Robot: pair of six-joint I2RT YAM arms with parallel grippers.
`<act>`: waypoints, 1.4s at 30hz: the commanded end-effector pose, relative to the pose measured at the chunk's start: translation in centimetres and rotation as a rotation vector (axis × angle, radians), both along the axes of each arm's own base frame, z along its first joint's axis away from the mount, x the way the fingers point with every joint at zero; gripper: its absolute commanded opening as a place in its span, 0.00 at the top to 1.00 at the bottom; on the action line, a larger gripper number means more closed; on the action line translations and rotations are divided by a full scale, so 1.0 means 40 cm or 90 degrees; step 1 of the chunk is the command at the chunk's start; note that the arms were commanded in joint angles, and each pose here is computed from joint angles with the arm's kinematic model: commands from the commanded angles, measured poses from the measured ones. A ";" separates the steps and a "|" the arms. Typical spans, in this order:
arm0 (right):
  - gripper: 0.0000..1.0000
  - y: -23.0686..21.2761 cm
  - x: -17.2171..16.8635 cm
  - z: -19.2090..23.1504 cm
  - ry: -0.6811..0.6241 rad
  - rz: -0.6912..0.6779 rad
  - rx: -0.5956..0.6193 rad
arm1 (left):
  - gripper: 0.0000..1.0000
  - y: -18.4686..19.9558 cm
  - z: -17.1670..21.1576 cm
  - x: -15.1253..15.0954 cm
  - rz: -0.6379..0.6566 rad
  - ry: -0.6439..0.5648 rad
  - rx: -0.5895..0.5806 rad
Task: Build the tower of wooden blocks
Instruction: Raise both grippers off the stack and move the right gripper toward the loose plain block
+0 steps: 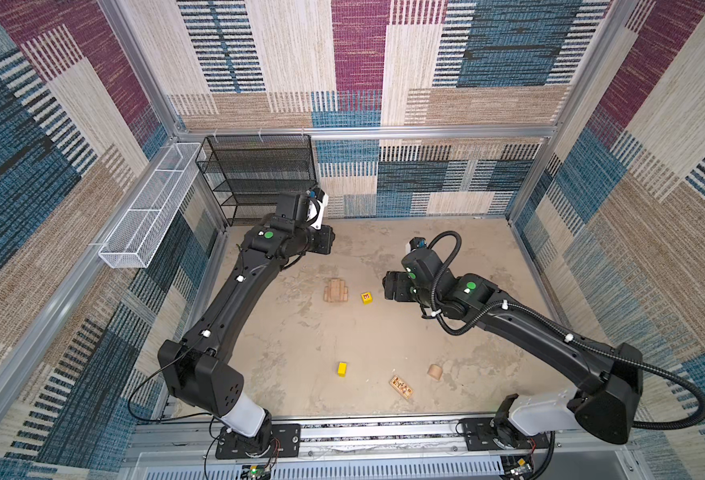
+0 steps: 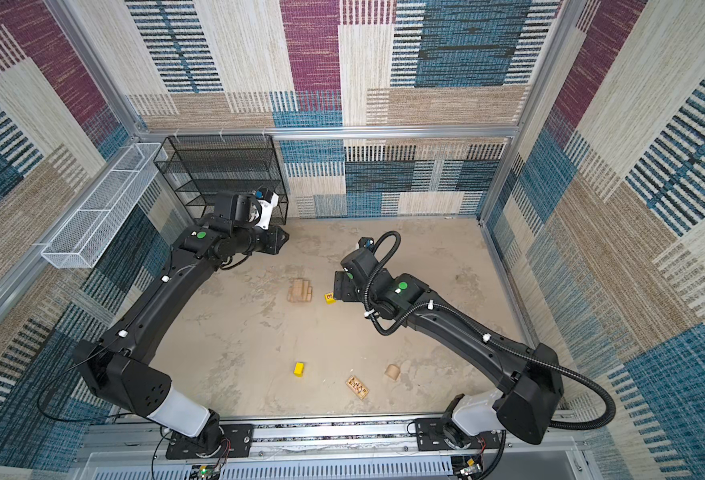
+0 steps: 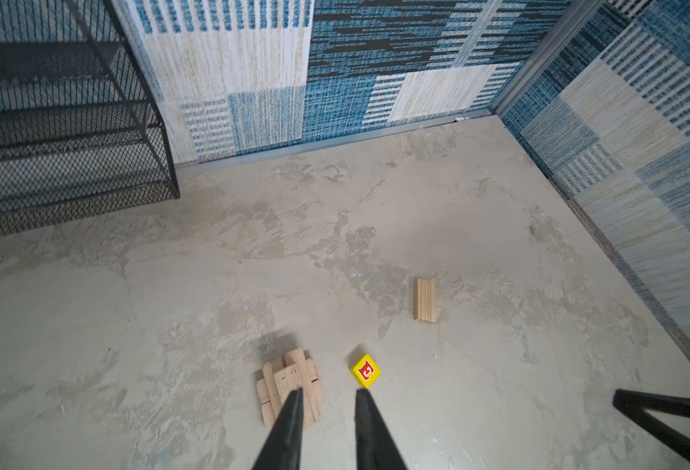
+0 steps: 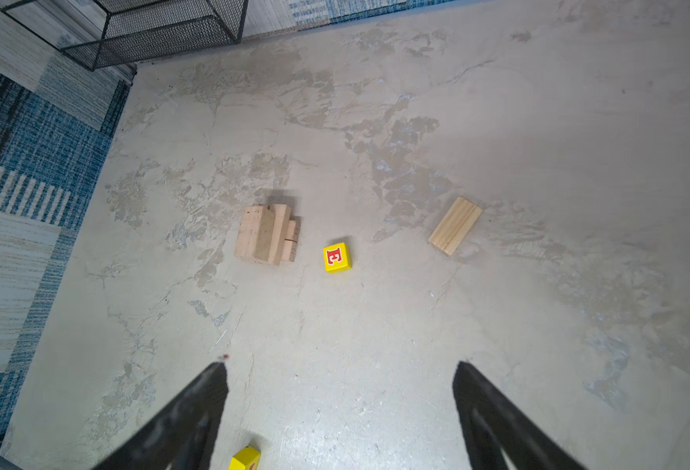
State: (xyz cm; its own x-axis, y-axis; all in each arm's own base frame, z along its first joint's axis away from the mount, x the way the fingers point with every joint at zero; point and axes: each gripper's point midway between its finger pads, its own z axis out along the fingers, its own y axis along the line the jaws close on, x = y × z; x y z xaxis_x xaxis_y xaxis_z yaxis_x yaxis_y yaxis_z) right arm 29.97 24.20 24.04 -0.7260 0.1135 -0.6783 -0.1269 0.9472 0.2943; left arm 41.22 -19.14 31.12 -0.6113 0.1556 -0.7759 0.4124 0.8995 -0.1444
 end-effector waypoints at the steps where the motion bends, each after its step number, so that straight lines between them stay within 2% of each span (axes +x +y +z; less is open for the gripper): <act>1: 0.09 -0.052 -0.022 -0.004 0.002 -0.046 0.001 | 0.74 -0.048 0.026 -0.002 -0.044 -0.059 0.044; 7: 0.07 -0.112 -0.066 -0.024 0.015 -0.083 0.006 | 0.74 -0.157 -0.015 -0.060 -0.151 -0.075 0.090; 12: 0.06 -0.159 -0.090 -0.037 0.017 -0.122 0.010 | 0.74 -0.214 -0.037 -0.111 -0.219 -0.083 0.091; 15: 0.05 -0.192 -0.111 -0.065 0.030 -0.148 0.008 | 0.74 -0.232 -0.027 -0.137 -0.236 -0.083 0.077; 22: 0.07 -0.253 -0.187 -0.113 0.073 -0.185 0.050 | 0.73 -0.257 0.014 -0.227 -0.268 -0.036 -0.017; 26: 0.10 -0.301 -0.227 -0.130 0.080 -0.216 0.067 | 0.73 -0.243 -0.033 -0.263 -0.281 0.000 -0.010; 30: 0.13 -0.323 -0.247 -0.147 0.095 -0.225 0.057 | 0.73 -0.234 -0.095 -0.264 -0.266 0.031 0.003; 37: 0.20 -0.279 -0.226 -0.179 0.123 -0.195 0.034 | 0.74 -0.245 -0.126 -0.266 -0.277 0.057 0.007; 42: 0.24 -0.227 -0.127 -0.221 0.121 -0.168 0.031 | 0.72 -0.218 -0.148 -0.244 -0.237 0.069 0.050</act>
State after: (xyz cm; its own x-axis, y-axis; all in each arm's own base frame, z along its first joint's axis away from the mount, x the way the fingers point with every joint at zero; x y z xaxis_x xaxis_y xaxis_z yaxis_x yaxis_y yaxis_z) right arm 22.41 13.09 14.85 -0.7885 0.3603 -0.4984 0.2485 0.9280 0.2777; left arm 30.97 -28.76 25.41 -0.5597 0.4372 -0.7040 0.7319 0.6592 -0.1726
